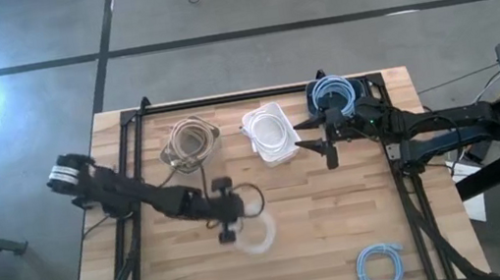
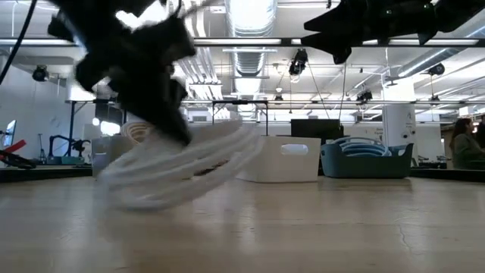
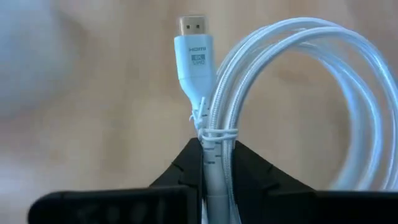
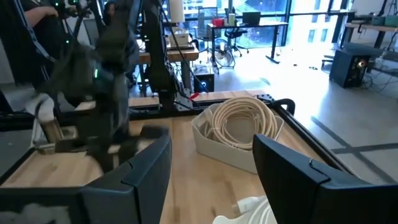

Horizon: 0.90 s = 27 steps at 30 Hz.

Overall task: Sort HDMI cables
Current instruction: Put the white hdmi cable into the white bin

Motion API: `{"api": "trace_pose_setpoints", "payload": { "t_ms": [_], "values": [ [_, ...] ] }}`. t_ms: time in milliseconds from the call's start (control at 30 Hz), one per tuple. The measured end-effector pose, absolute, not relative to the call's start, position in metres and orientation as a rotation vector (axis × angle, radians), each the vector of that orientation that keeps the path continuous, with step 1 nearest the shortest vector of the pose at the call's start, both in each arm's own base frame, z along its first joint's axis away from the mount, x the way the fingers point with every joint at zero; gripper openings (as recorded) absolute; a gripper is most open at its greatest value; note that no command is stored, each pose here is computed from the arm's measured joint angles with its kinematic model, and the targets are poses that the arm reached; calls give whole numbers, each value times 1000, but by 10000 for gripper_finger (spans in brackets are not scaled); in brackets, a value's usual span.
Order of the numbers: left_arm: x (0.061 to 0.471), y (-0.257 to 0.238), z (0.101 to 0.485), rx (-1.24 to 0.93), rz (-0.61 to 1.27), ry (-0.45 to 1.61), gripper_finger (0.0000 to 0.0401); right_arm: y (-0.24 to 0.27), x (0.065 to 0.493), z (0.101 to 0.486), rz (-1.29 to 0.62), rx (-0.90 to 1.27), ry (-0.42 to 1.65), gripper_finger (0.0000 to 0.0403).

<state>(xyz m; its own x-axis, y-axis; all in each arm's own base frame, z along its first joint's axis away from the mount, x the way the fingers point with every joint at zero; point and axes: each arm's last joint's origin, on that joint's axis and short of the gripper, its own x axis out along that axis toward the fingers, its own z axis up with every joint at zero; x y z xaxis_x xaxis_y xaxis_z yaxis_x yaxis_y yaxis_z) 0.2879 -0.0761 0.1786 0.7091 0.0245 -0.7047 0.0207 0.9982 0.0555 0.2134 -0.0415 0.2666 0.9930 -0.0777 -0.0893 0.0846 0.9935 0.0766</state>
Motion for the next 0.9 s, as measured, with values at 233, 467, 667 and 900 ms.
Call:
{"api": "trace_pose_setpoints", "payload": {
  "t_ms": [233, 467, 667, 900],
  "values": [
    [301, -25, 238, 190, 372, 592, 69, -42, 213, 267, -84, 140, 84, 221],
    [322, 48, 279, 113, 619, 496, 56, -41, 213, 265, -86, 181, 87, 221],
    [343, 95, 265, 38, 748, 542, 67, -41, 213, 261, -90, 189, 131, 221],
    [363, 108, 248, -66, 795, 654, 70, -41, 212, 256, -93, 199, 173, 221]
  ]
}}
